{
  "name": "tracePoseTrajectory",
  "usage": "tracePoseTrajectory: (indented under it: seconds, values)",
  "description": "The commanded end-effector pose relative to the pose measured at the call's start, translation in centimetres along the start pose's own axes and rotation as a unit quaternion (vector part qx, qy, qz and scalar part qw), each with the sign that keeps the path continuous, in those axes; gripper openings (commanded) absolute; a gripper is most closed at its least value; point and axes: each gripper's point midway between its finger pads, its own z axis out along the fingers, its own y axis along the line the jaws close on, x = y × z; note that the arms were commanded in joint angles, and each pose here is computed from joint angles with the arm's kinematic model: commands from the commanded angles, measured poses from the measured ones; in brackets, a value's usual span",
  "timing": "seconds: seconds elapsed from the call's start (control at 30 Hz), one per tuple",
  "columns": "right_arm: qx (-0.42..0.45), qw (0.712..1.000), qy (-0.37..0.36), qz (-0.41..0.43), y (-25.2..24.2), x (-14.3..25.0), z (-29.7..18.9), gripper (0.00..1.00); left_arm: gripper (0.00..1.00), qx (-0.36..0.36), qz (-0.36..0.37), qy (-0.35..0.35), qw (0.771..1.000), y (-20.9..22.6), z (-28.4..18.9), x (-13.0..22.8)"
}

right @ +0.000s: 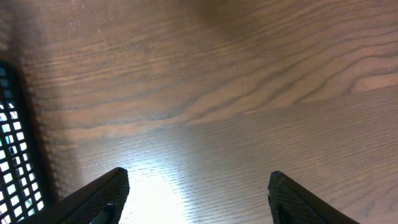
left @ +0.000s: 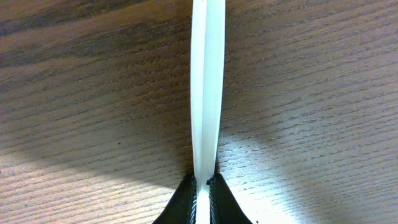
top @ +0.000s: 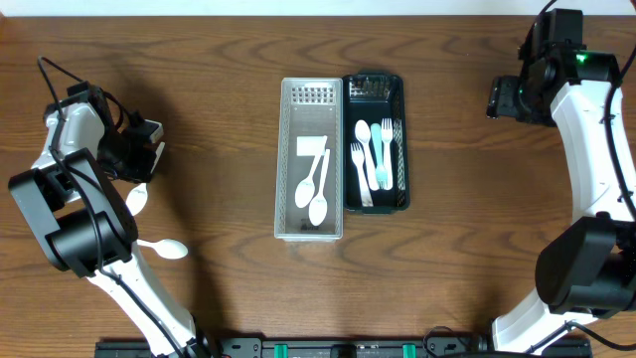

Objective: Pack container
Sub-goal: 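Place the third spoon into the white basket and release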

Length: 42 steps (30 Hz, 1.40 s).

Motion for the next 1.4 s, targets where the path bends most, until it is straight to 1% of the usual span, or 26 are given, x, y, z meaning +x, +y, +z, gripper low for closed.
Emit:
tracePoseTrajectory:
  seconds: [0.0,0.1,0.17,0.27,0.37,0.43,0.53,0.6,0.7,0.8,0.87,0.93,1.03,1.17,1.27,1.37]
  values:
    - [0.002,1.0,-0.007,0.009,-0.3,-0.4,-0.2,0.75,0.06,0.01,-0.015,0.002,1.0,-0.7,-0.1,-0.5]
    - [0.001,1.0,-0.01,0.006,-0.3,-0.6,-0.2,0.75,0.06,-0.005,-0.051,-0.018,0.999,-1.2,-3.1,-2.2]
    - [0.001,1.0,-0.013,0.006,-0.3,-0.7,-0.2,0.75,0.06,-0.018,-0.078,-0.04,0.996,-2.1,-6.2,-3.8]
    - [0.0,1.0,-0.019,-0.001,-0.2,-1.0,-0.2,0.75,0.06,-0.021,-0.089,-0.074,0.993,-4.9,-10.8,-6.0]
    - [-0.001,1.0,-0.027,-0.002,-0.2,-1.4,-0.3,0.76,0.06,0.006,-0.052,-0.117,0.992,-10.4,-15.0,-8.2]
    - [-0.001,1.0,-0.03,-0.002,-0.2,-1.5,-0.3,0.77,0.06,0.006,-0.022,-0.135,0.991,-14.0,-16.8,-9.1]
    - [-0.001,0.999,-0.032,-0.007,-0.2,-1.7,-0.3,0.77,0.06,0.014,0.016,-0.149,0.989,-19.9,-18.3,-10.0]
    - [-0.001,0.999,-0.034,-0.007,-0.2,-1.8,-0.3,0.77,0.06,0.025,0.023,-0.148,0.988,-23.5,-18.3,-10.3]
    - [-0.002,0.999,-0.036,-0.01,-0.1,-1.8,-0.3,0.77,0.06,0.045,0.014,-0.136,0.99,-29.0,-17.3,-10.6]
    - [-0.001,0.999,-0.035,-0.014,-0.1,-1.8,-0.3,0.77,0.06,0.055,0.014,-0.125,0.991,-32.6,-15.8,-10.8]
    - [-0.001,0.999,-0.035,-0.014,-0.1,-1.8,-0.3,0.77,0.06,0.058,0.01,-0.115,0.992,-34.2,-14.5,-11.0]
    - [-0.001,0.999,-0.034,-0.024,-0.1,-1.7,-0.3,0.78,0.06,0.06,-0.001,-0.098,0.993,-35.0,-13.0,-11.1]
    - [0.0,0.999,-0.032,-0.037,-0.2,-1.7,-0.3,0.78,0.06,0.057,-0.026,-0.069,0.996,-35.0,-10.6,-11.3]
    - [0.0,0.999,-0.032,-0.037,-0.2,-1.7,-0.3,0.78,0.06,0.052,-0.033,-0.037,0.997,-34.6,-8.1,-11.3]
    - [0.0,0.999,-0.032,-0.037,-0.2,-1.7,-0.3,0.78,0.06,0.05,-0.033,-0.033,0.998,-34.6,-7.7,-11.4]
    - [0.0,0.999,-0.032,-0.04,-0.2,-1.7,-0.3,0.78,0.06,0.044,-0.032,-0.043,0.998,-34.2,-8.4,-11.4]
